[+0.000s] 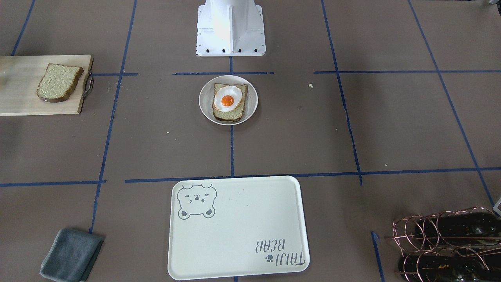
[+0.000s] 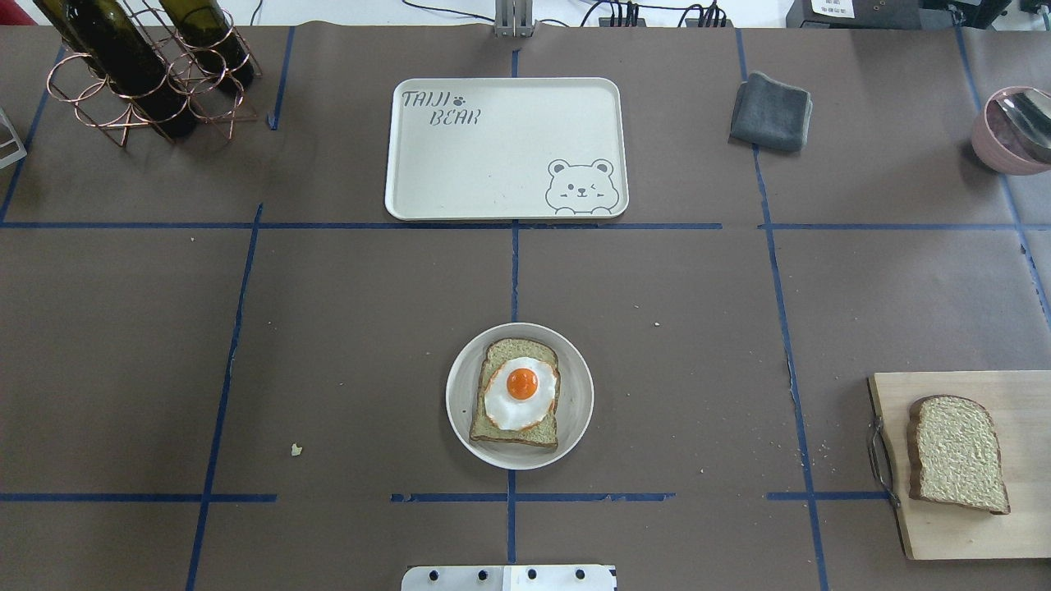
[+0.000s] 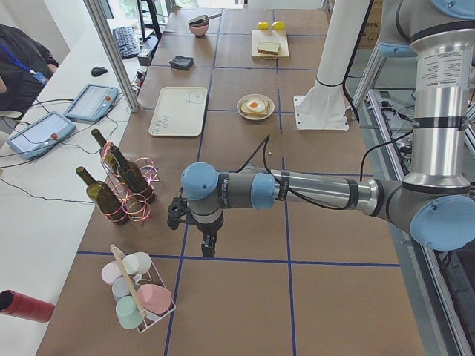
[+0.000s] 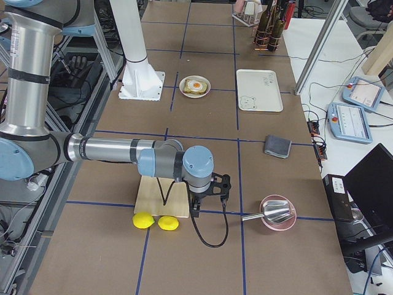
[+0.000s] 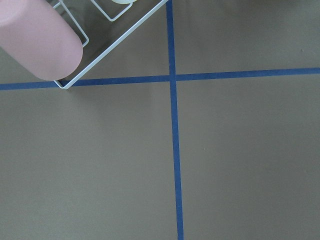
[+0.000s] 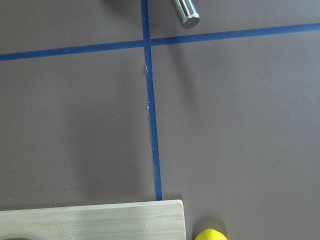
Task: Make sandwich and place on tray
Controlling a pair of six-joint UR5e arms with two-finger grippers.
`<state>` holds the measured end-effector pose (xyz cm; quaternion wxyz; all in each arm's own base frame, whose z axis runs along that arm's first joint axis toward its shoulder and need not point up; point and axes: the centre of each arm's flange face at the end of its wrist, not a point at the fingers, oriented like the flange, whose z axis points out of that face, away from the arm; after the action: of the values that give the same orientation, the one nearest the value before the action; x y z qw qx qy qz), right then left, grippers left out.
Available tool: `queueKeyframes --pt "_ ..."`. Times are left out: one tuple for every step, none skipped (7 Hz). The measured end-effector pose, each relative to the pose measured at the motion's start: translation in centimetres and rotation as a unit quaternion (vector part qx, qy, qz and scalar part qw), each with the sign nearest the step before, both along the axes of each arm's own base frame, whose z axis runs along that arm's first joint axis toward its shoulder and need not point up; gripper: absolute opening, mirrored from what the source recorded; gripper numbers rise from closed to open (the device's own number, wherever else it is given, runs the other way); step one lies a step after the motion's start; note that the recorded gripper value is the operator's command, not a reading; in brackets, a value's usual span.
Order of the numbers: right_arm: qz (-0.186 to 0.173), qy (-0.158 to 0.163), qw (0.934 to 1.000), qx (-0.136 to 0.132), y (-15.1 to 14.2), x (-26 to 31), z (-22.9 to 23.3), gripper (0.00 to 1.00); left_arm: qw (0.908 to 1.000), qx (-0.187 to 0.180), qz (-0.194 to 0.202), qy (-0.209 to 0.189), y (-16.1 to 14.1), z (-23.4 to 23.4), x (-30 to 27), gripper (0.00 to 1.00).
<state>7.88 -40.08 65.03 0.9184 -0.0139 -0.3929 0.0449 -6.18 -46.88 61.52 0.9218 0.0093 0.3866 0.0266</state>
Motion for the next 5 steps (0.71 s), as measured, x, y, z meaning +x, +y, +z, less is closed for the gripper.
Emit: queueKeyframes --pt "0.0 0.0 1.0 0.0 0.0 0.0 0.0 1.0 1.0 0.0 0.0 0.0 0.0 0.0 0.0 1.0" --pt "0.0 -0.001 1.0 0.002 0.0 0.0 -0.1 1.0 1.0 0.003 0.0 0.0 -0.2 -0.3 0.0 1.0" --pt "0.002 -0.002 1.0 0.005 -0.2 -0.1 -0.5 1.0 1.0 0.009 -0.002 0.001 -0.6 -1.1 0.0 1.0" --pt "0.004 -0.001 0.9999 0.011 -0.9 -0.1 -1.3 1.0 0.9998 0.018 -0.007 0.003 -1.3 -2.4 0.2 1.0" --pt "0.006 -0.002 0.9997 0.023 -2.5 -0.1 -2.6 1.0 0.9994 0.028 -0.018 0.005 -2.7 -4.4 0.4 1.0"
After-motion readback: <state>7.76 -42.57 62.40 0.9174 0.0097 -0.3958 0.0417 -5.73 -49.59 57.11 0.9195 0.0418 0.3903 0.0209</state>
